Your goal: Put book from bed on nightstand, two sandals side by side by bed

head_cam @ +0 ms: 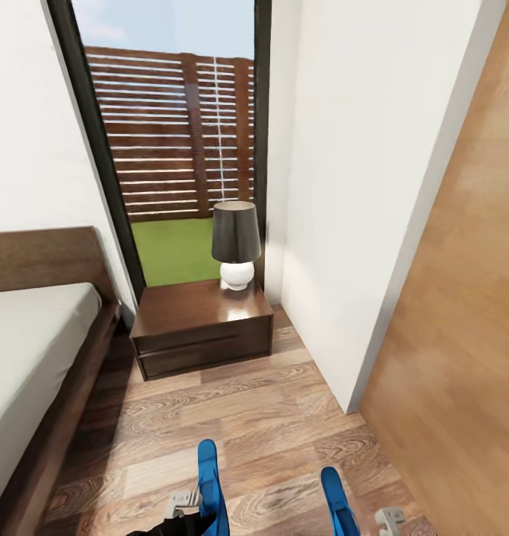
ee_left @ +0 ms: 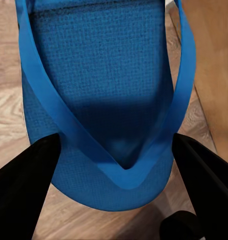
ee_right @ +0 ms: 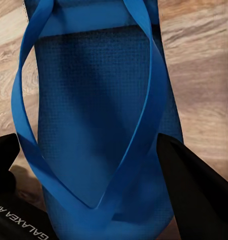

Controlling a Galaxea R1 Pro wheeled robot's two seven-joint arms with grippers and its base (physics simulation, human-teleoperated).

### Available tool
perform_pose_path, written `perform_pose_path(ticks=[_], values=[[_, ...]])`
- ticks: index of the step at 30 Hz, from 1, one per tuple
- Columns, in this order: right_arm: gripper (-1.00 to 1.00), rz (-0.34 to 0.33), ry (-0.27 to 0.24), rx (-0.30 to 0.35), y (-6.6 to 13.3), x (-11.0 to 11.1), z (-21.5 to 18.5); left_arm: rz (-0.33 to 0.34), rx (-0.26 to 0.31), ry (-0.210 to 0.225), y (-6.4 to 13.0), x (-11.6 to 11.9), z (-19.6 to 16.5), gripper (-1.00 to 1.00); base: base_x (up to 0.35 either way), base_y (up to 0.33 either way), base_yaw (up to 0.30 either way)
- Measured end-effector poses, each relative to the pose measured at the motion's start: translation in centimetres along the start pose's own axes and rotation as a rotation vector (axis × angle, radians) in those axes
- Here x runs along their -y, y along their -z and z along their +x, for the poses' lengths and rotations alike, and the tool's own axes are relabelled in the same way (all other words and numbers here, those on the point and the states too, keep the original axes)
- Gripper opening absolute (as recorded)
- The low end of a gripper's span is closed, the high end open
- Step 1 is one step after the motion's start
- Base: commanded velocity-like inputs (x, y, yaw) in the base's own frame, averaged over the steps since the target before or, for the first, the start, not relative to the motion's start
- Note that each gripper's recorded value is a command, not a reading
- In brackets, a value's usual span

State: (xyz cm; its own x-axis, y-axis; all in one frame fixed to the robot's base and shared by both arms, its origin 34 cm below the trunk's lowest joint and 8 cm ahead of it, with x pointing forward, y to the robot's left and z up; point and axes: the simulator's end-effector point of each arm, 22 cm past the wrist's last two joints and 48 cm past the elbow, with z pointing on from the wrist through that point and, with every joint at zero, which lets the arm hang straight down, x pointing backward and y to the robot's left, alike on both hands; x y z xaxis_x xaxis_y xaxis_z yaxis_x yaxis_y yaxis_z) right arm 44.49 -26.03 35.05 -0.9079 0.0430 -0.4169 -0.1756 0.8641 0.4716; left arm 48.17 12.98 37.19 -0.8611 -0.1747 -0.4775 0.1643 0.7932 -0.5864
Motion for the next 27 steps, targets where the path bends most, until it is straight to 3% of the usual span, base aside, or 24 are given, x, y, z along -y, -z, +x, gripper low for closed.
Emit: perform_pose_path(ticks=[5, 20, 27], values=[[-1.00, 0.000, 0.000, 0.000, 0.00, 0.00, 0.01, 0.000, -0.001, 0.000, 0.01, 0.00, 0.04, -1.00, 0.000, 0.000, -0.137], [-1.00, 0.004, -0.014, 0.010, 0.02, 0.08, -0.05, 0.000, 0.000, 0.003, -0.03, 0.05, 0.05, -1.00, 0.000, 0.000, -0.007], [-1.00, 0.004, -0.018, 0.014, 0.04, 0.10, -0.17, -0.002, 0.001, 0.003, 0.02, -0.02, 0.01, -1.00, 0.000, 0.000, -0.207]])
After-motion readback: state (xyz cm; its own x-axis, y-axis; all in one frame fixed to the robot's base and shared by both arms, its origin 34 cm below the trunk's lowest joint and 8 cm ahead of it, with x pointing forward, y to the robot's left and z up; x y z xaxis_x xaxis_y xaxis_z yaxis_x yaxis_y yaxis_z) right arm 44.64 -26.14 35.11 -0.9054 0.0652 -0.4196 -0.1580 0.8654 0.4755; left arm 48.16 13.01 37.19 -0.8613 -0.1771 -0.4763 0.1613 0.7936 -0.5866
